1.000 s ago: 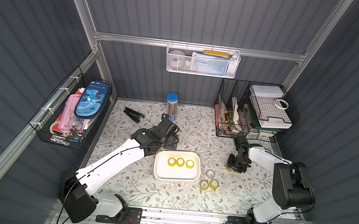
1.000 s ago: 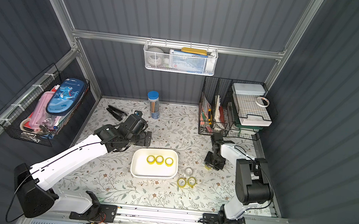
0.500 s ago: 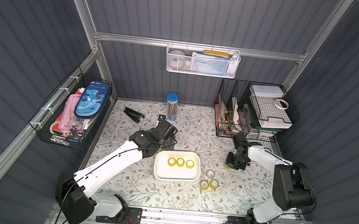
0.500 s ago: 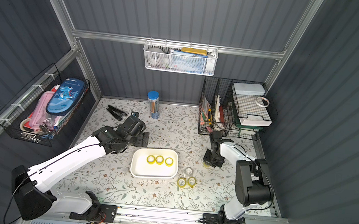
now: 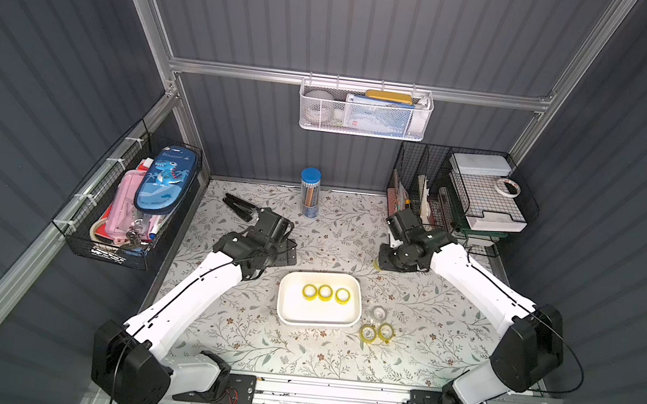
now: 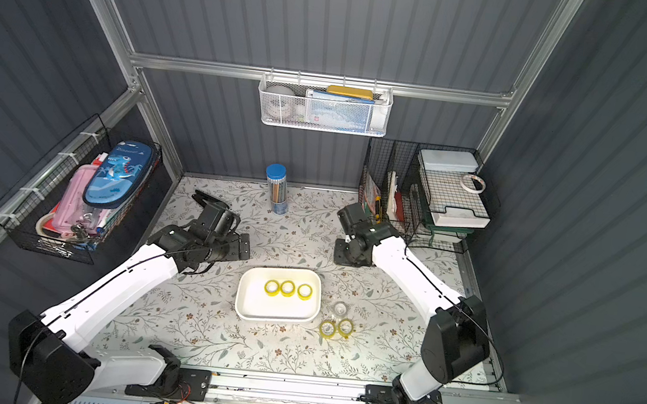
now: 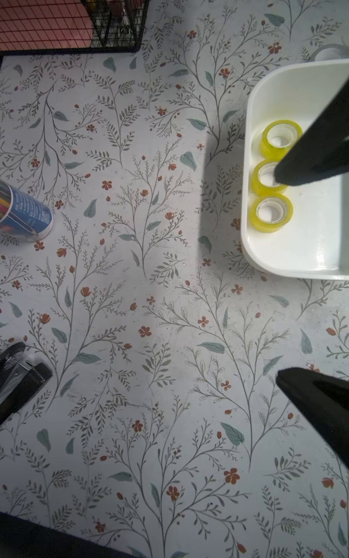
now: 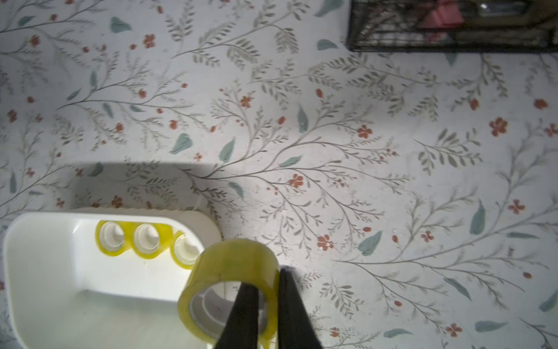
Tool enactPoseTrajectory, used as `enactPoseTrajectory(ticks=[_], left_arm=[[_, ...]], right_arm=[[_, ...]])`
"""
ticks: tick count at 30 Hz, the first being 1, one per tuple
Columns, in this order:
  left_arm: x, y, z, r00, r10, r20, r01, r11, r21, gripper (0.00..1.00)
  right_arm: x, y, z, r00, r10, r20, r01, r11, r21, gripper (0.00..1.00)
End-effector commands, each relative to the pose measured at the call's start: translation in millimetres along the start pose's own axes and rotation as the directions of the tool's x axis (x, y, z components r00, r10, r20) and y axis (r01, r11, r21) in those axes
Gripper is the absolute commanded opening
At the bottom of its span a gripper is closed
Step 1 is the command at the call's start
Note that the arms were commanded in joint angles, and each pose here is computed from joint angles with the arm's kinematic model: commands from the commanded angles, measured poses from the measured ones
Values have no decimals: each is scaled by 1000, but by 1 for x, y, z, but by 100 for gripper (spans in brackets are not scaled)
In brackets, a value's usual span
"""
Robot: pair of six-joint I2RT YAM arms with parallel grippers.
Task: Put the transparent tape into the storage box
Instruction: Place the tape in the storage box.
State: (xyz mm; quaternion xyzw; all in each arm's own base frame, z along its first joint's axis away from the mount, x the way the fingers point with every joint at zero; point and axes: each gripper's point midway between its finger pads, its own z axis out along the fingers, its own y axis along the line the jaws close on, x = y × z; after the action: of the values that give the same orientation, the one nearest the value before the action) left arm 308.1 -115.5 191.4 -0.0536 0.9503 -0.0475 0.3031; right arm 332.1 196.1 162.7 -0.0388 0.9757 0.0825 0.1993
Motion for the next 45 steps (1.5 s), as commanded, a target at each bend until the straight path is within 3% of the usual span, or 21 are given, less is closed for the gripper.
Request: enactPoseTrajectory(ticks=[1, 10, 20, 28, 45], left_arm=[[5, 8, 3, 997, -77, -26, 78, 996, 50, 99], [14, 22, 23, 986, -155, -58, 158, 985, 63, 99], [18, 37, 16, 983, -175, -57, 178, 983, 45, 99], [20, 38, 15, 983, -170, -64, 173, 984, 47, 99], [15, 33, 17, 984, -162, -69, 166, 984, 61, 99]], right_arm=[[13, 31, 2, 989, -137, -54, 137, 990, -3, 0], [42, 145, 26, 914, -395, -91, 377, 910, -171, 0], [86, 221, 73, 818, -560, -130, 511, 812, -281, 0], [97, 229, 102, 804, -576, -149, 524, 804, -280, 0], [79, 226, 134, 818, -570, -79, 554, 817, -162, 0]])
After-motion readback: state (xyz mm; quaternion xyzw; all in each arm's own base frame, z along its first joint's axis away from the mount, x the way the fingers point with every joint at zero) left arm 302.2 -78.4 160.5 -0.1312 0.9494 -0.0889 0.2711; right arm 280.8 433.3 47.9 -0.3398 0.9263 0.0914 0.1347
